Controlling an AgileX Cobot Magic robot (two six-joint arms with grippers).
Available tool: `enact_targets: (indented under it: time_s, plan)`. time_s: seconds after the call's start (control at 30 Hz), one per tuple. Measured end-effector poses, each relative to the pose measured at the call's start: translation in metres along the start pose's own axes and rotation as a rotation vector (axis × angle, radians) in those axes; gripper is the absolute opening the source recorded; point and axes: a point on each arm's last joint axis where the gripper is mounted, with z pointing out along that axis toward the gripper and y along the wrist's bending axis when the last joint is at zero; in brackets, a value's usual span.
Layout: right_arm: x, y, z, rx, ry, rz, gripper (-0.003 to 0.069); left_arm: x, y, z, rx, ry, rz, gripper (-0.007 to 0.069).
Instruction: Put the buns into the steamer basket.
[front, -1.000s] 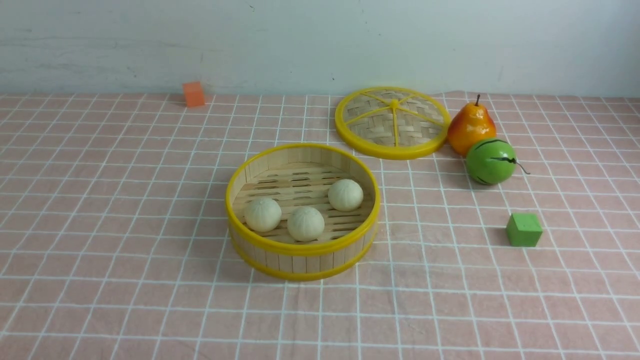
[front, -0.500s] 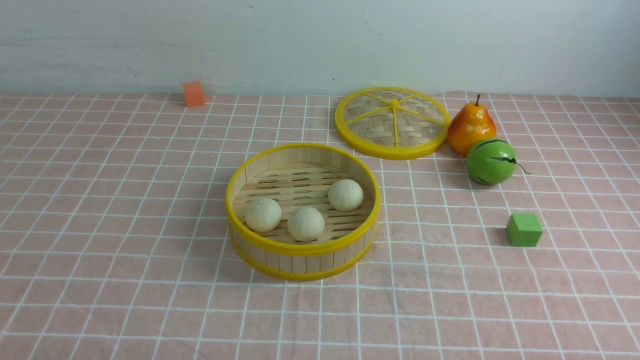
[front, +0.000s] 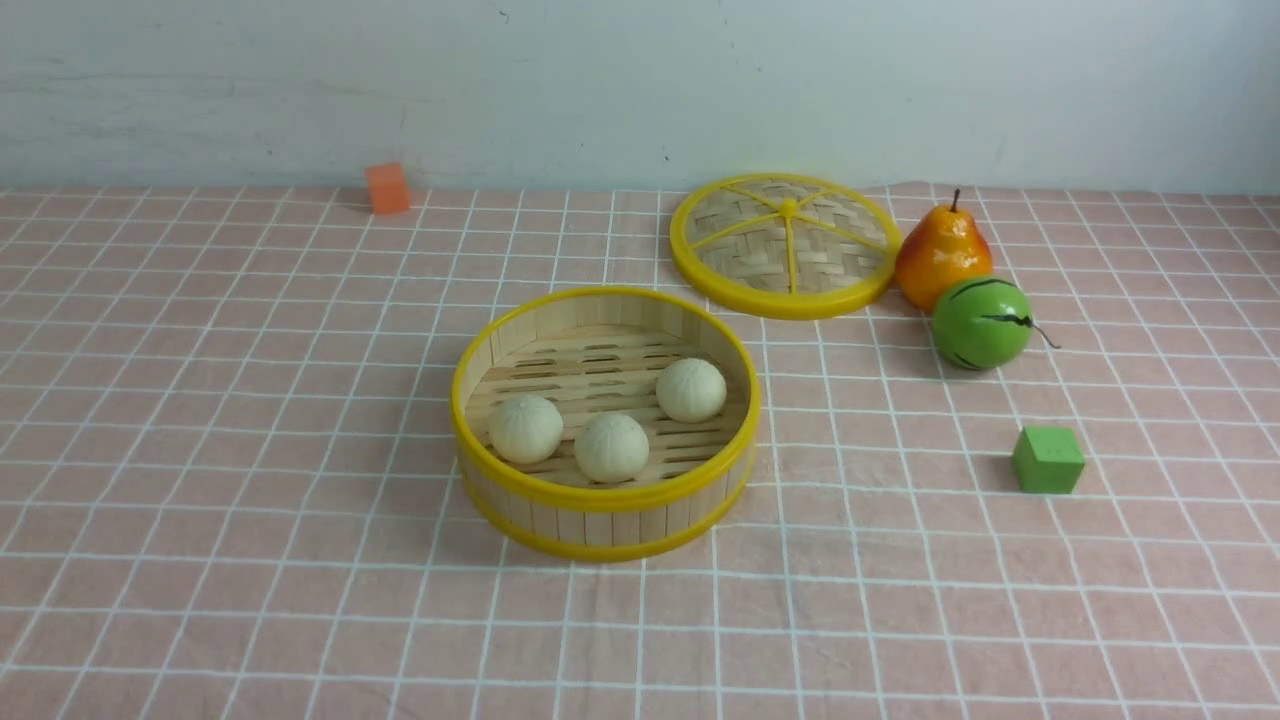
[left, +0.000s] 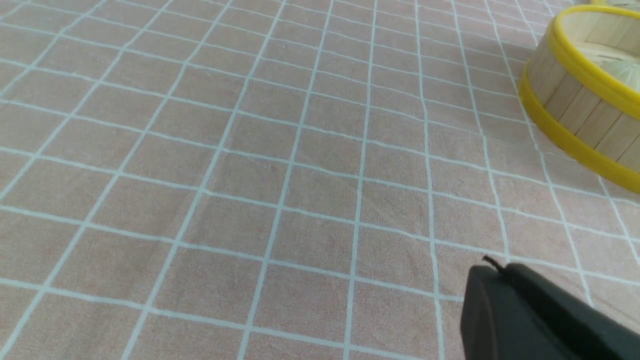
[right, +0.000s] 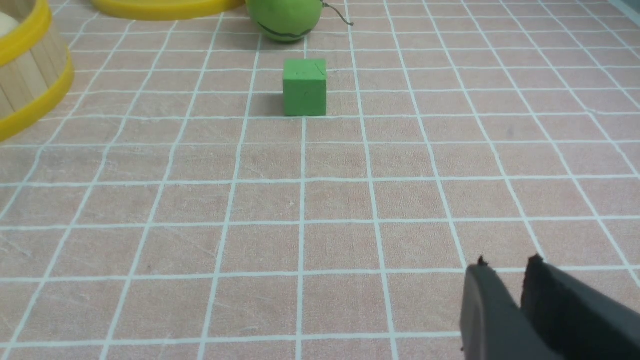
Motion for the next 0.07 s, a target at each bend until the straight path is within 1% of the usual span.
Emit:
enact_targets:
  time_s: [0.07]
  plan:
    - [0.0, 0.0, 0.0, 0.0, 0.0, 0.0, 0.0117, 0.0, 0.0, 0.0, 0.0, 0.0, 0.0, -0.0001]
